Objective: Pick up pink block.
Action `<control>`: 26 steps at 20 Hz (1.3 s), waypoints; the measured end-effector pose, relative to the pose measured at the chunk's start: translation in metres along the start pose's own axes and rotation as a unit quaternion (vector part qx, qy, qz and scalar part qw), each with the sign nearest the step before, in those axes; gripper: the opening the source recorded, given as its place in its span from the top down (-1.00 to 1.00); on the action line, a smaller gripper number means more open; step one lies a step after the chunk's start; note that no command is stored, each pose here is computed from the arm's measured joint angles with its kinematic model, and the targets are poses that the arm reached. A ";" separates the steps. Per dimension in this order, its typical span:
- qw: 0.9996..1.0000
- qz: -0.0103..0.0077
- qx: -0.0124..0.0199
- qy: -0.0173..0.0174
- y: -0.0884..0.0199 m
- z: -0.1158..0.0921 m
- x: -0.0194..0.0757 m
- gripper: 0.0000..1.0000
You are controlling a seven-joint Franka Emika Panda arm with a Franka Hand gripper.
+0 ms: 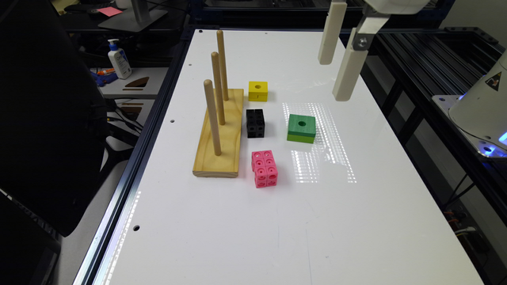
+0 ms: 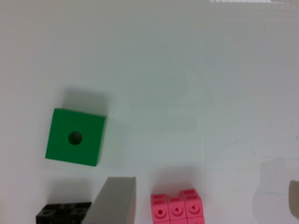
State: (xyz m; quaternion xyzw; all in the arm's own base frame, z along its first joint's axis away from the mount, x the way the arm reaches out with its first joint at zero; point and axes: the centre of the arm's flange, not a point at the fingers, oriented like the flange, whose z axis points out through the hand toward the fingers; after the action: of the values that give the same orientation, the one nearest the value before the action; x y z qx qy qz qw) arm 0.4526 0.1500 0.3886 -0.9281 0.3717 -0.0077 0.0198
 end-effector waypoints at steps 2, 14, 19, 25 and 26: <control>1.000 0.000 0.001 0.000 -0.002 0.000 0.0010 -1.00; 1.000 0.005 0.005 -0.003 -0.017 0.001 0.0190 -1.00; 1.000 0.008 0.005 -0.004 -0.020 0.002 0.0260 -1.00; 1.000 0.012 0.005 -0.003 -0.017 0.002 0.0310 -1.00; 1.000 0.012 0.005 -0.003 -0.017 0.002 0.0315 -1.00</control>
State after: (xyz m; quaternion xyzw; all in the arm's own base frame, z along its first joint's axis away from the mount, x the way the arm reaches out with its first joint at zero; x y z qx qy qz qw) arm 0.4872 0.1406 0.3873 -0.9234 0.3830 -0.0064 0.0260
